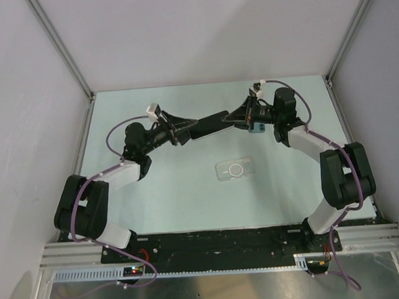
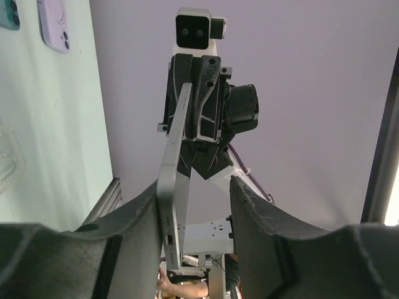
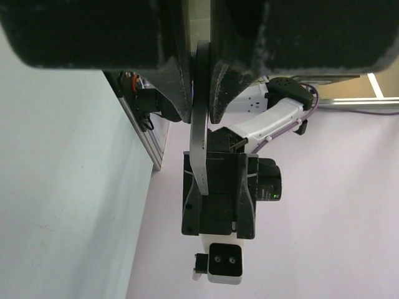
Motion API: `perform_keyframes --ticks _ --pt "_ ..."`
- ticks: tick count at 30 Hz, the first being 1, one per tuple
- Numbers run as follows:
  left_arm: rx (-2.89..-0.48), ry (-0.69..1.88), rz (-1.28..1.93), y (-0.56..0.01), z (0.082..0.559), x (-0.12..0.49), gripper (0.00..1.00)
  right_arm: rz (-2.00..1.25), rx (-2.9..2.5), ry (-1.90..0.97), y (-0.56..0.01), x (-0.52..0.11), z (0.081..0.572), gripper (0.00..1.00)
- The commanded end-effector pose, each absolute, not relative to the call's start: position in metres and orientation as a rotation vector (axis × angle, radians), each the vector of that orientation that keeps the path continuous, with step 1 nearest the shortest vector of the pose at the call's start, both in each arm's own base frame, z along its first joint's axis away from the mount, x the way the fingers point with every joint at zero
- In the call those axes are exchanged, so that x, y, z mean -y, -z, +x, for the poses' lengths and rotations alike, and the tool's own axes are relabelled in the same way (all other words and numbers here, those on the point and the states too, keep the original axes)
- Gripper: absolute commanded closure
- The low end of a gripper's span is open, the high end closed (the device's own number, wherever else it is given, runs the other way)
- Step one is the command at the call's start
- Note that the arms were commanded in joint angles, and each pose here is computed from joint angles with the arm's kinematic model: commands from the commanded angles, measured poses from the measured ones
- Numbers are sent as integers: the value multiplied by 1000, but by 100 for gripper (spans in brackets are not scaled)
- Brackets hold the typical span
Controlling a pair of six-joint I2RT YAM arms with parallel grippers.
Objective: Put the phone into the phone case
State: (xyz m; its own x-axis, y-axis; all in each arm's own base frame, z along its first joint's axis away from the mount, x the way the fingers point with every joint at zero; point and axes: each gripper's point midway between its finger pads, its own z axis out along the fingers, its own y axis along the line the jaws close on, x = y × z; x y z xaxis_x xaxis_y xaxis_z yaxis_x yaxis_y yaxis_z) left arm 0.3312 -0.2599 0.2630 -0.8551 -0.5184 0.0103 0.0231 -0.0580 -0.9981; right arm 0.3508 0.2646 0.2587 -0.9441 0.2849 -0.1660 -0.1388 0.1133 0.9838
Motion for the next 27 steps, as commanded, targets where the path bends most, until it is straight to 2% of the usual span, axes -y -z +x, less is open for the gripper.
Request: perform_keyframes --ticks 1,7,10,18,20,21,23,25,27 --pt "-1839 2011 -501 -263 322 258 53 46 -1995 -1951 -279 -267 350 100" --pt "-1874 2013 -509 -251 315 259 54 41 -1995 -1959 -273 -272 352 100" --pt "-1875 2015 -506 -252 315 260 60 32 -1998 -1966 -270 -274 352 100" --pt "-1881 2020 -485 -252 314 264 95 19 -2029 -1944 -259 -275 352 98" --pt "-1888 2015 -484 -249 313 264 98 39 -2049 -1911 -253 -273 354 78" --pt "-1891 2015 -481 -248 312 264 99 30 -2051 -1881 -251 -271 354 61" --pt "-1895 2010 -470 -246 311 265 100 61 -2082 -1791 -243 -265 358 37" --pt "-1896 2004 -464 -245 309 264 100 106 -2127 -1664 -233 -255 362 25" --pt "-1894 1997 -459 -244 309 264 100 196 -2184 -1496 -218 -236 368 20"
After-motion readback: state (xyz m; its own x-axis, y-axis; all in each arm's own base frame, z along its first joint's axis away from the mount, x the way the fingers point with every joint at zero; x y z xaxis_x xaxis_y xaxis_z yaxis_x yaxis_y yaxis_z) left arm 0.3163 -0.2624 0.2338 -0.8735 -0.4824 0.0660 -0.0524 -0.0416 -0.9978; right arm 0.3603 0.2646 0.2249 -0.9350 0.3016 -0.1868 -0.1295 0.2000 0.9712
